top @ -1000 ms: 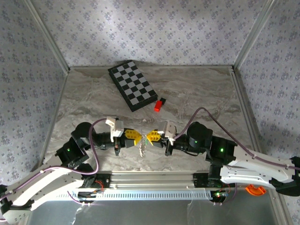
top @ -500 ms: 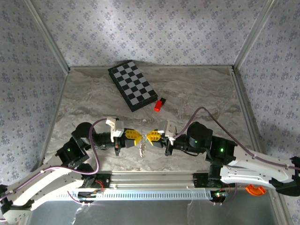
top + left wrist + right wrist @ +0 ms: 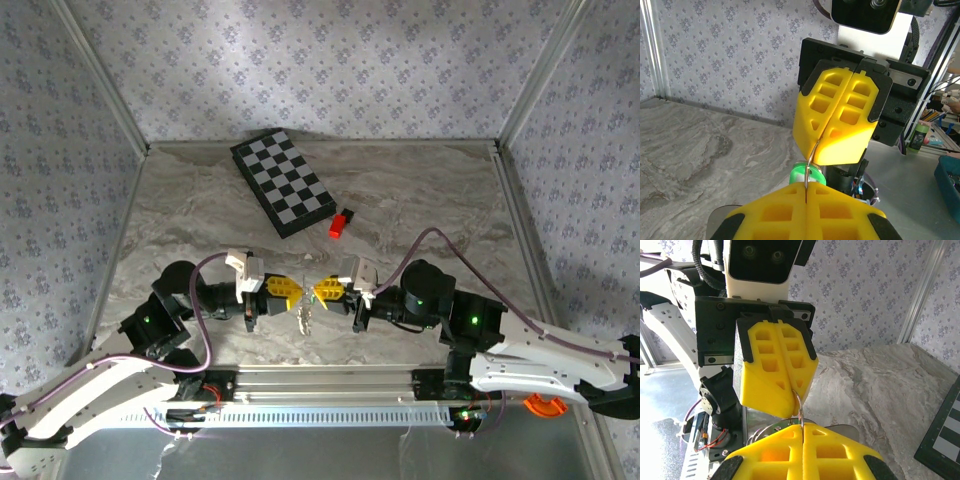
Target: Put the keys on the keyring
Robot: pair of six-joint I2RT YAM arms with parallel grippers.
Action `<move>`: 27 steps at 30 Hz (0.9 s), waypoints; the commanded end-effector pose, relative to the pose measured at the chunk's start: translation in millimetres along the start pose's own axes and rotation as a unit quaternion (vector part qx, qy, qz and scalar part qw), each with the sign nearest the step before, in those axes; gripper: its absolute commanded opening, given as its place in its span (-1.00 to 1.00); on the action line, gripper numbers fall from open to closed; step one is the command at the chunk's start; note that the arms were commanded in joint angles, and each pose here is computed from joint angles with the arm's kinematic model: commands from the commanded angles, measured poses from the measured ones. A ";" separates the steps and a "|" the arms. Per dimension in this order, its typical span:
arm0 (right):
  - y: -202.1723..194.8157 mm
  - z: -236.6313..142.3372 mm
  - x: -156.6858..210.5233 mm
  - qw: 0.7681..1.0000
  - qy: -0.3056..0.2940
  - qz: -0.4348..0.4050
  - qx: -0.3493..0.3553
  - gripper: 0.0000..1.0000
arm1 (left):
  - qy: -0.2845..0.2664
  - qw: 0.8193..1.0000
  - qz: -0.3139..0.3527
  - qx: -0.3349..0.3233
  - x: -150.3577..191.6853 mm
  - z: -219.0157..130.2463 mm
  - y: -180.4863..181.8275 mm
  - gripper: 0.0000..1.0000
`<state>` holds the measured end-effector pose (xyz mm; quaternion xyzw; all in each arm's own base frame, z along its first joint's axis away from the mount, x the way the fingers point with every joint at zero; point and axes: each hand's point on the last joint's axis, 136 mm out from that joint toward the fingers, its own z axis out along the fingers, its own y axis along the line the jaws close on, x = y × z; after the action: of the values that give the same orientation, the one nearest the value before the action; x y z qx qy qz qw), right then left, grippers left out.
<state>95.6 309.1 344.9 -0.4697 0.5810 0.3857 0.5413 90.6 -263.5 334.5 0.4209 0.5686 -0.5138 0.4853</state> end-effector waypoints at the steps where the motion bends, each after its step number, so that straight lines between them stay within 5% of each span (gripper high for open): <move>1: -0.7 -2.5 -15.2 1.000 -0.023 0.007 0.003 -1.00 | -0.025 0.999 0.015 0.014 -14.2 -0.8 -7.1 -1.00; 27: 8.5 5.1 -14.4 0.999 -0.020 0.005 -0.025 -1.00 | -0.015 1.000 0.015 0.010 -14.2 -3.3 -8.1 -1.00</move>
<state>94.0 318.3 337.9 -0.4801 0.5809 0.3899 0.5292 91.1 -264.1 329.3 0.4218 0.5759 -0.5115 0.4782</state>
